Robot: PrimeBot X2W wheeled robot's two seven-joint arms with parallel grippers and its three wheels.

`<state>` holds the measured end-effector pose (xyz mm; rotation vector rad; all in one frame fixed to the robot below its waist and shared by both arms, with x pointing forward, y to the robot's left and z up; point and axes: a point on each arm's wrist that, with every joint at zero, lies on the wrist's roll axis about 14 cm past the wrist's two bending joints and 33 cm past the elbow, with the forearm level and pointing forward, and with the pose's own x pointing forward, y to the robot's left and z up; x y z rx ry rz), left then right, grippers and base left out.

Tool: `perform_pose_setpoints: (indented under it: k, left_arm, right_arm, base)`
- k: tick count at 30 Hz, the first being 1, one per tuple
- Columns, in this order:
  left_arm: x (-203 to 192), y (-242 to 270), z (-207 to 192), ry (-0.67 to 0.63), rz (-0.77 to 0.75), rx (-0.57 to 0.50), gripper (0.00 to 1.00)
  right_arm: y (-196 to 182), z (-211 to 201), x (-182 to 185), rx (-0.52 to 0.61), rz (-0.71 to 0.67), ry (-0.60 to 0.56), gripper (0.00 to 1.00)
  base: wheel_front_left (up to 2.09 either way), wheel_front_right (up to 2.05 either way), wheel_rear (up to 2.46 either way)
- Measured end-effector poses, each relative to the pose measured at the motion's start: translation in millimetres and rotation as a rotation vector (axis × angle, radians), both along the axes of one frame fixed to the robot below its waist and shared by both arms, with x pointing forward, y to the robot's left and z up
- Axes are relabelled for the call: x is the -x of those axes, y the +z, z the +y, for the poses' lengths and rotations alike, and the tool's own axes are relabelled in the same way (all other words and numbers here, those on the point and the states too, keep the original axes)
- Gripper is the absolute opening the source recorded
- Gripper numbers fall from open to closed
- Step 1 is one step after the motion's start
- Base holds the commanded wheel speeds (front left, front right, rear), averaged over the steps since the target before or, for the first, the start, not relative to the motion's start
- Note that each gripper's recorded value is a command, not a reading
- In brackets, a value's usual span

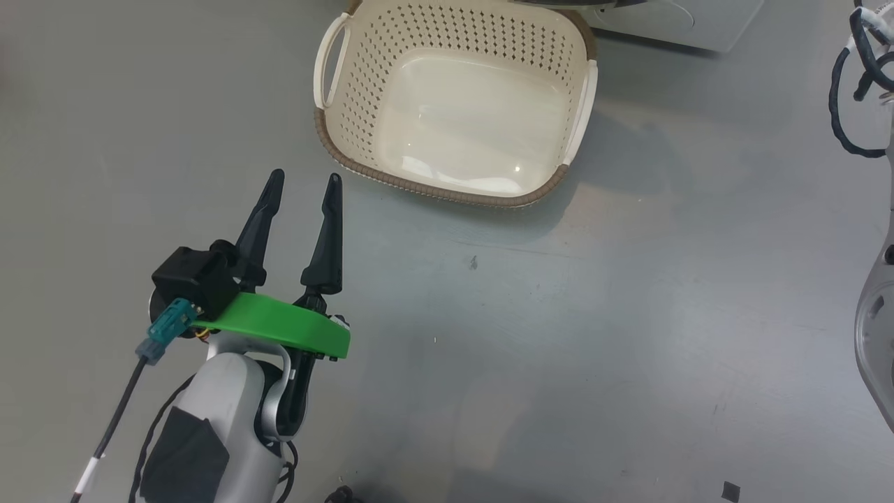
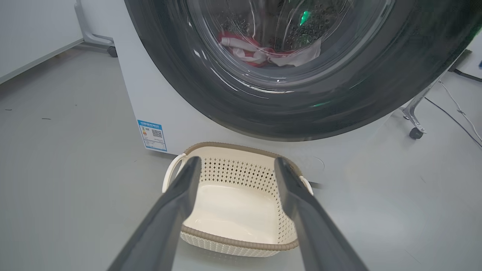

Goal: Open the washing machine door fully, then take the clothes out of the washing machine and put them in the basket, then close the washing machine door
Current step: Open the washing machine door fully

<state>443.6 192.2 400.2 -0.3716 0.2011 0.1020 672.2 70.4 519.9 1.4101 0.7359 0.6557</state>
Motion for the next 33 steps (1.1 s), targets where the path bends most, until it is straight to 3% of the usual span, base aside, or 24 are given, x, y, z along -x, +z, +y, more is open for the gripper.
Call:
perform_pose_setpoints:
  k: [33]
  left_arm:
    - [15.5,43.2,-2.7,0.000,-0.095,0.000,1.00]
  right_arm:
    - [-13.7,-2.8,72.1,0.044,0.102,0.108,0.00]
  base:
    - [0.00,0.00,0.00]
